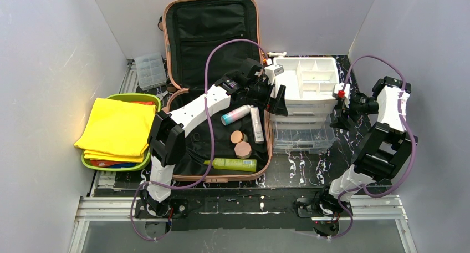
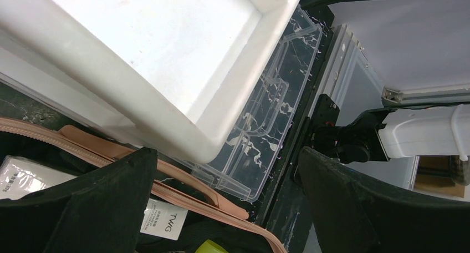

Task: Open, take out, and arrange the luggage
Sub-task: Open the drawer in the storage box.

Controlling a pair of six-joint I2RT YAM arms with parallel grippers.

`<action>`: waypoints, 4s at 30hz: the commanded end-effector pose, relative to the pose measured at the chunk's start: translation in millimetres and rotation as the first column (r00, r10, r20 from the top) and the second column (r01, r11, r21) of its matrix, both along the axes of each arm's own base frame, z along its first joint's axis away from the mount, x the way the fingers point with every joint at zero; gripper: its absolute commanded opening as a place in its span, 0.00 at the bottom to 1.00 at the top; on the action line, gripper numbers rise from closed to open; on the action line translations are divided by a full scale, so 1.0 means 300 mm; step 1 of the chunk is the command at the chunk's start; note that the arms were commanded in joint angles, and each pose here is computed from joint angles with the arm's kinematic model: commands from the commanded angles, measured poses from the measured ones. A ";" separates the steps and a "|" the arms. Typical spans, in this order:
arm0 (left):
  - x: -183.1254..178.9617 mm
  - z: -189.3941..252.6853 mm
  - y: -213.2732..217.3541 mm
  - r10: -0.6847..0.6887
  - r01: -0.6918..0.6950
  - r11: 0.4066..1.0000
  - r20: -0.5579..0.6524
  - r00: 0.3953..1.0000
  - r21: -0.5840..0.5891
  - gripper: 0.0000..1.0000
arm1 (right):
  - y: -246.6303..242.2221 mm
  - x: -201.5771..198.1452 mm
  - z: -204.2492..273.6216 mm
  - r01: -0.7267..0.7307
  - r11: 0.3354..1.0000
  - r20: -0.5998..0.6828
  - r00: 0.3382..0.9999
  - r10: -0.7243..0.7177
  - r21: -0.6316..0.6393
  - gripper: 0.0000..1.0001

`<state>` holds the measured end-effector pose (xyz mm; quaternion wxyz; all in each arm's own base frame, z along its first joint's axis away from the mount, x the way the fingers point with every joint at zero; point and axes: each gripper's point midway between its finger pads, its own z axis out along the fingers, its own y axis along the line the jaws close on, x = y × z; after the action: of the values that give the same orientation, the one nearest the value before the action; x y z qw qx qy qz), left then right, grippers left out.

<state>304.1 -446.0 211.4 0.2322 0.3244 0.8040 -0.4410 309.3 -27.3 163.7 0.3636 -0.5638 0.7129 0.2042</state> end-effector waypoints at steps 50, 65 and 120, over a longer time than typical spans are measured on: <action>-0.079 0.127 -0.014 -0.083 0.088 0.991 0.050 0.995 -0.099 0.98 | 0.084 -0.092 0.086 0.035 0.996 -0.015 0.999 -0.034 0.078 0.73; -0.058 0.164 -0.042 -0.095 0.105 0.989 0.103 0.990 -0.101 0.98 | 0.113 -0.044 0.167 0.047 0.985 0.044 0.997 -0.055 0.168 0.68; -0.086 0.063 -0.071 -0.119 0.121 0.991 0.034 0.992 -0.050 0.98 | 0.082 0.054 0.059 0.068 0.988 -0.122 0.991 -0.051 0.136 0.96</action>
<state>302.3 -460.0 204.0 0.2336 0.3556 0.7921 -0.4376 324.3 -14.3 169.4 0.3500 -0.5098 0.7435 0.2547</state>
